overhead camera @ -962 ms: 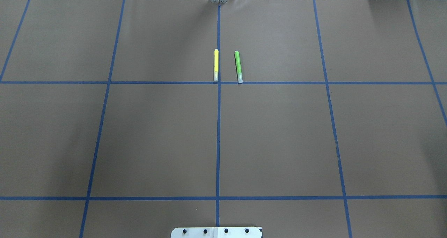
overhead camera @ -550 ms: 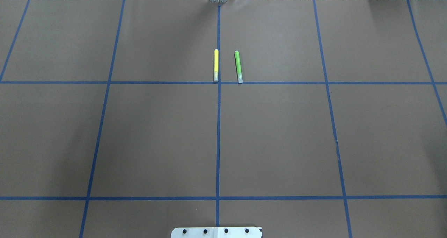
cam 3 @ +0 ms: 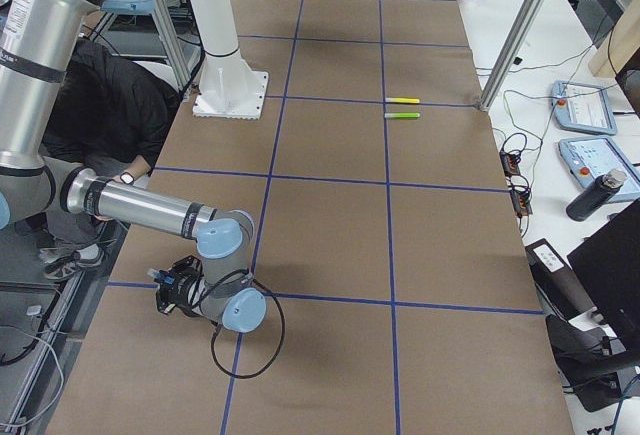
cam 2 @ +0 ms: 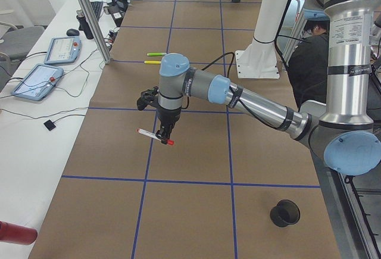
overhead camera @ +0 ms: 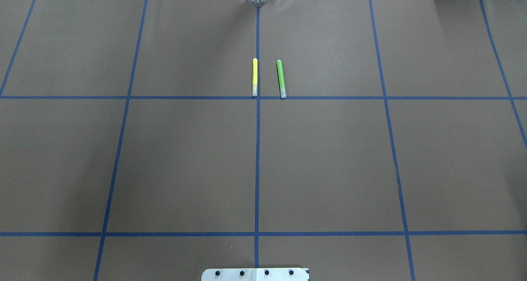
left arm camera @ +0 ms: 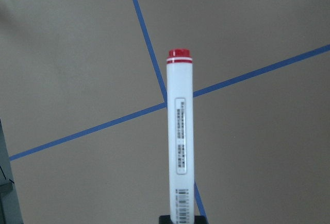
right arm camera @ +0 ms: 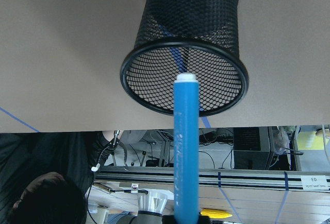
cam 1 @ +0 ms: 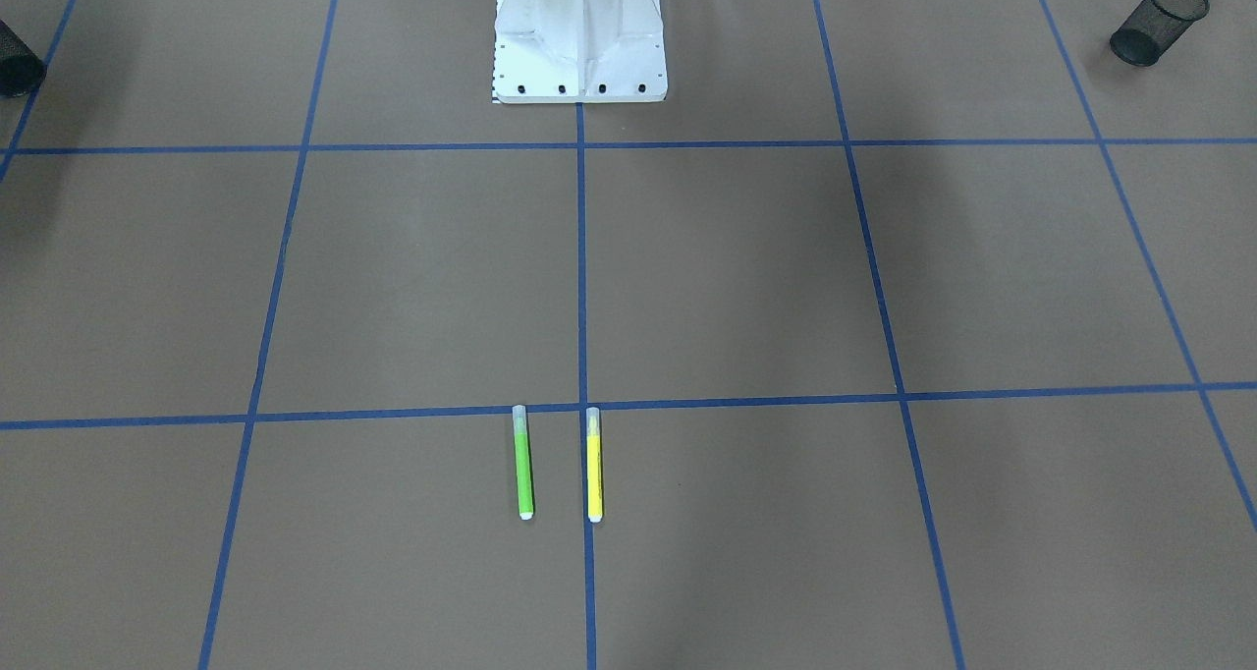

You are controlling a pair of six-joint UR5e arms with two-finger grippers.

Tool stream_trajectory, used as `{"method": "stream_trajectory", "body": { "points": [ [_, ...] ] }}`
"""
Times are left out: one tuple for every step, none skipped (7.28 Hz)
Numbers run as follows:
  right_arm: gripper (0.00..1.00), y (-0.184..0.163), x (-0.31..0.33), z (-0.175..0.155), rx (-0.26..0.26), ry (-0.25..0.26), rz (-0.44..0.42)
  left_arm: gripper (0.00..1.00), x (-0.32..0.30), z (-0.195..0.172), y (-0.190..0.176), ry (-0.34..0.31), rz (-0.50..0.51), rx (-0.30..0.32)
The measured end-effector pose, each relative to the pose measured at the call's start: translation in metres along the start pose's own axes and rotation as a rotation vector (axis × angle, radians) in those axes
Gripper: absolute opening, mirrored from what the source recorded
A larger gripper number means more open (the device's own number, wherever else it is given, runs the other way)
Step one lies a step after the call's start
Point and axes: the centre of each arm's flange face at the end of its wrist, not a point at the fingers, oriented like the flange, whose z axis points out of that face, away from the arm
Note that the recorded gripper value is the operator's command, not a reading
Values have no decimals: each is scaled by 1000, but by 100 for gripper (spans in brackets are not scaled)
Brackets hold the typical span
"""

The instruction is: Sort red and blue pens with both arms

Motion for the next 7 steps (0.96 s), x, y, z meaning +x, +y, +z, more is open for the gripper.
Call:
{"method": "stream_trajectory", "body": {
  "points": [
    [27, -1, 2, 1, -1, -4, 4, 0, 0, -1, 0, -1, 1, 1],
    [46, -1, 4, 2, -4, -8, 8, 0, 1, -1, 0, -1, 2, 2],
    [52, -2, 6, 4, -6, -12, 11, 0, 1, -2, 0, -2, 2, 3],
    [54, -3, 7, 4, -7, -16, 15, 0, 1, -2, 0, -2, 2, 3],
    [86, -3, 7, 4, -6, -18, 19, 0, 1, -2, 0, -2, 2, 3],
    [92, -4, 8, 4, -5, -17, 19, 0, 1, -2, 0, -2, 2, 3],
    [97, -5, 7, 3, 0, -12, 12, 0, 1, -2, 0, -1, 2, 3]
  ]
}}
